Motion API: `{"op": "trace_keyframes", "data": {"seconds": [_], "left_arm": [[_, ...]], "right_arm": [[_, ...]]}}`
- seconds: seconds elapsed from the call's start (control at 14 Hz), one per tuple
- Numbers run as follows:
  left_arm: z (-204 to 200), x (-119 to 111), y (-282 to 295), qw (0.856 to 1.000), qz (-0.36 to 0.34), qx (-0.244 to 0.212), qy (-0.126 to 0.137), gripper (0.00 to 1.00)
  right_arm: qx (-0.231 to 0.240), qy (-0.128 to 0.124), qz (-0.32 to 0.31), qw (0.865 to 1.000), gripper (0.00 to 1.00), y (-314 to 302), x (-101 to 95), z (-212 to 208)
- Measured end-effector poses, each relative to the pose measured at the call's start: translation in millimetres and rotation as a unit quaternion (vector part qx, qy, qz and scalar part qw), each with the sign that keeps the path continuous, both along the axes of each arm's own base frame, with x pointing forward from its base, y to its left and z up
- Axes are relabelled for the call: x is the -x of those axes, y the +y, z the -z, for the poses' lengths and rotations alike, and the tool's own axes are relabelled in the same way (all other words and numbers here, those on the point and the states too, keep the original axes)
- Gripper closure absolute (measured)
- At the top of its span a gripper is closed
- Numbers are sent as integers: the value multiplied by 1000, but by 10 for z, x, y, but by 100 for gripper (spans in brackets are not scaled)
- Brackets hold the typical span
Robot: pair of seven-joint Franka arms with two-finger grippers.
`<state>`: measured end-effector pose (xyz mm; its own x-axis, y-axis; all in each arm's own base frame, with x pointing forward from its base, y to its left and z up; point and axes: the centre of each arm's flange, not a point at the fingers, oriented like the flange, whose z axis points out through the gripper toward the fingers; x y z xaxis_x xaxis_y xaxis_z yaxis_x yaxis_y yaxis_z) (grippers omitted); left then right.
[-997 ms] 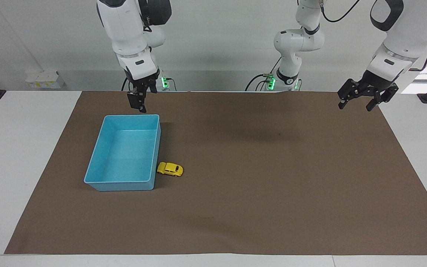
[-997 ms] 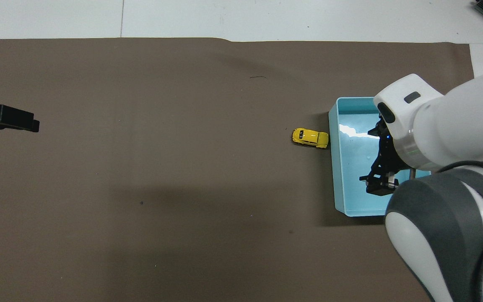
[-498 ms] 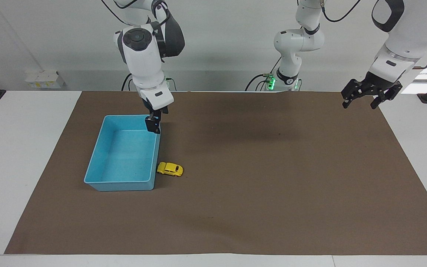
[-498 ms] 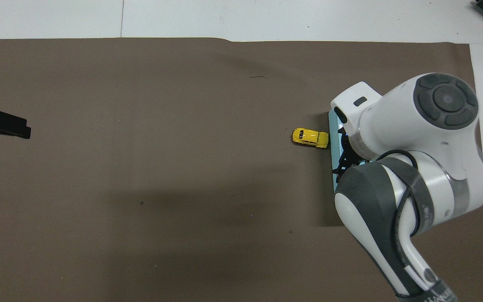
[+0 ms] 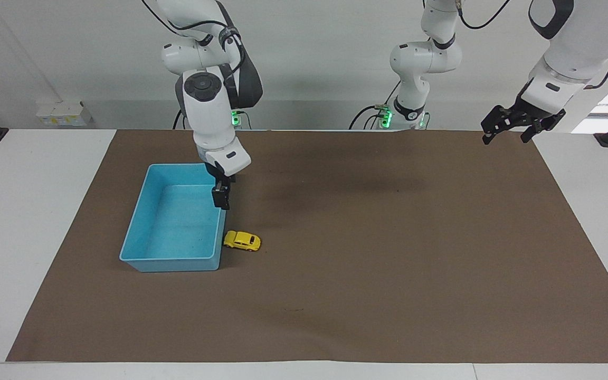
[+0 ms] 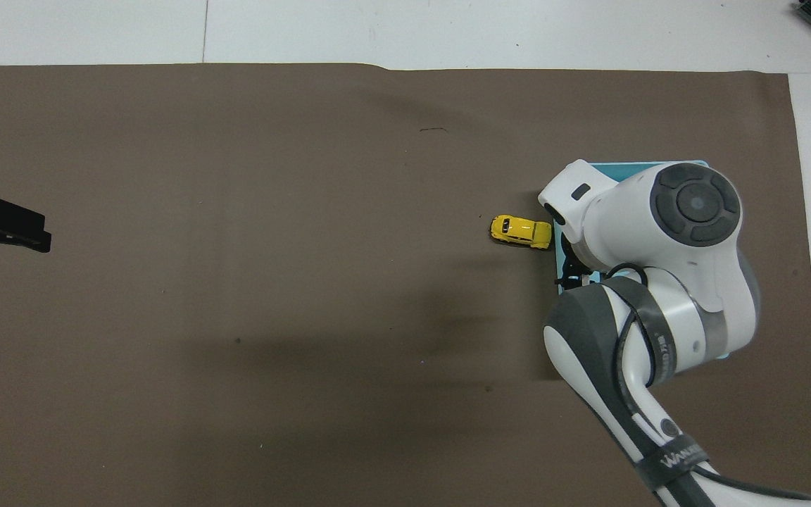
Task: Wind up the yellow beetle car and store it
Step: 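Move the right gripper over the bin toward the yellow car, then grasp the yellow car beside the bin with the right gripper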
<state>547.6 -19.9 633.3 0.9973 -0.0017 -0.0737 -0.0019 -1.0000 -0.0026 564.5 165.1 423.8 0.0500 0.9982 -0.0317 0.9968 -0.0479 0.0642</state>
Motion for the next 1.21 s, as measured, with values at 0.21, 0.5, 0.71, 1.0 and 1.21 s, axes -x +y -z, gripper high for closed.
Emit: {"op": "trace_keyframes", "data": {"seconds": [0.21,0.5,0.71,1.0,1.21], "left_arm": [[1,-1,89,1000,-9,0,0,0],[1,-1,87,1000,-9,0,1,0],[1,-1,87,1000,-9,0,1,0],[1,0,87,1000,-9,0,1,0],[1,0,87,1000,-9,0,1,0]], "right_arm": [[1,-9,-10,1000,0,81,-106,298],[-2,-17,-11,1000,0,97,-199,545],[-3,-19,-14,1000,0,138,-274,896],[-4,-17,-15,1000,0,155,-319,1212],[-2,-12,-14,1000,7,141,-344,1330]]}}
